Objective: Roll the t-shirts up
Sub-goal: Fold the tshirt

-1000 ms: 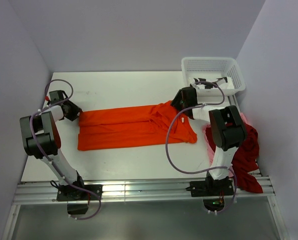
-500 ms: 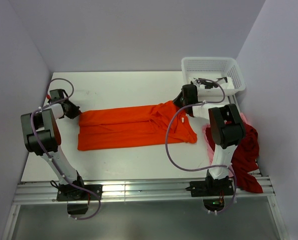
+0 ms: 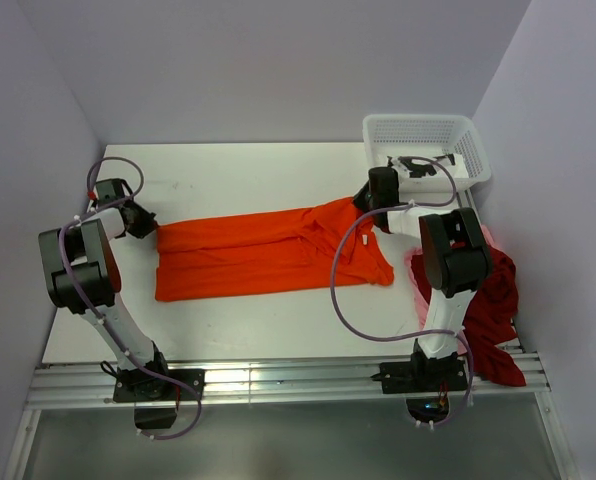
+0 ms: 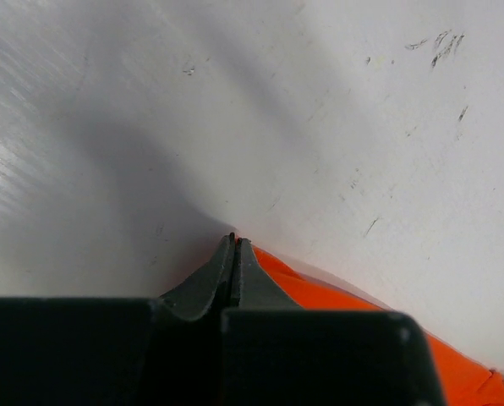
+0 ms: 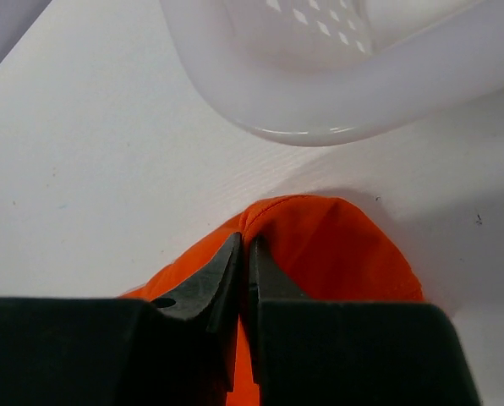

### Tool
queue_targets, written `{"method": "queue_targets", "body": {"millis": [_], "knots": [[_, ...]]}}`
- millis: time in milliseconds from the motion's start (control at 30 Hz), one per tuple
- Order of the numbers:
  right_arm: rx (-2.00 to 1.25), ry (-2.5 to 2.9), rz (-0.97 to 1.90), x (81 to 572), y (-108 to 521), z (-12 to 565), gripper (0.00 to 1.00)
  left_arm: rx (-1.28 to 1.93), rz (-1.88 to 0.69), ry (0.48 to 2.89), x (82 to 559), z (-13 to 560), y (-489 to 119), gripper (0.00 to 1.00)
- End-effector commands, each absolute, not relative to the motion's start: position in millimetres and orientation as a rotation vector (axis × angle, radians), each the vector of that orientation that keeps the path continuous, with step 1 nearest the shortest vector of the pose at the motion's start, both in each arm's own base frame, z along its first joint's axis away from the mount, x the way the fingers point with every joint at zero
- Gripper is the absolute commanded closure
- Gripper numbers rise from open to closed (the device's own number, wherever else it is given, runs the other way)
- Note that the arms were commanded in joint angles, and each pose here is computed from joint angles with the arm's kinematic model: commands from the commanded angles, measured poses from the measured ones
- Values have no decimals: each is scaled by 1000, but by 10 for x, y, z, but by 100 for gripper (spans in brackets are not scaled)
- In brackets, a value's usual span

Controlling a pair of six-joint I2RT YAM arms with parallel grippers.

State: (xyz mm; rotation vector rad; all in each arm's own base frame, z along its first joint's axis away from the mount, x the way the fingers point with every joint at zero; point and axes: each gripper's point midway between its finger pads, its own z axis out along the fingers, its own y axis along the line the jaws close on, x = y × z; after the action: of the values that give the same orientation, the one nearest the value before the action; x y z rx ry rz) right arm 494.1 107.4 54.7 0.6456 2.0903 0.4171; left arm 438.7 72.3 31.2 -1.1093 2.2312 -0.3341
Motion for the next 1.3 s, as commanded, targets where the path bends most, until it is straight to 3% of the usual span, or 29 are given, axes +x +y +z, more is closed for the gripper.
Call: {"method": "queue_targets", "body": {"millis": [0,267,367,400,467,500,533,800,967,1167,1267], "knots": [[677,1989,364,5113,890,856,98,-1094,-304,2182,4395,497,812,100],[765,2000,294,5089,692,829,89,-1096,-304,2178,4401,513,821,100],[748,2034,304,5118,716,818,80,-1096,-292,2177,4397,514,837,100],[758,2054,297,5111,695,786,70,-1097,-287,2178,4394,510,837,100],[732,2078,341,5152,745,794,59,-1096,-293,2182,4390,492,825,100],[743,2086,348,5147,715,781,48,-1094,-296,2180,4396,497,824,100],[737,2089,356,5141,710,785,47,-1095,-297,2179,4400,488,829,100],[701,2061,396,4916,710,1010,46,-1097,-274,2196,4394,470,843,96],[657,2049,465,4752,794,1180,46,-1102,-249,2159,4372,642,884,64],[590,2065,561,4572,934,1208,56,-1117,-203,2112,4308,858,949,58],[566,2082,620,4568,1036,1151,67,-1134,-160,2069,4245,962,975,57]]}}
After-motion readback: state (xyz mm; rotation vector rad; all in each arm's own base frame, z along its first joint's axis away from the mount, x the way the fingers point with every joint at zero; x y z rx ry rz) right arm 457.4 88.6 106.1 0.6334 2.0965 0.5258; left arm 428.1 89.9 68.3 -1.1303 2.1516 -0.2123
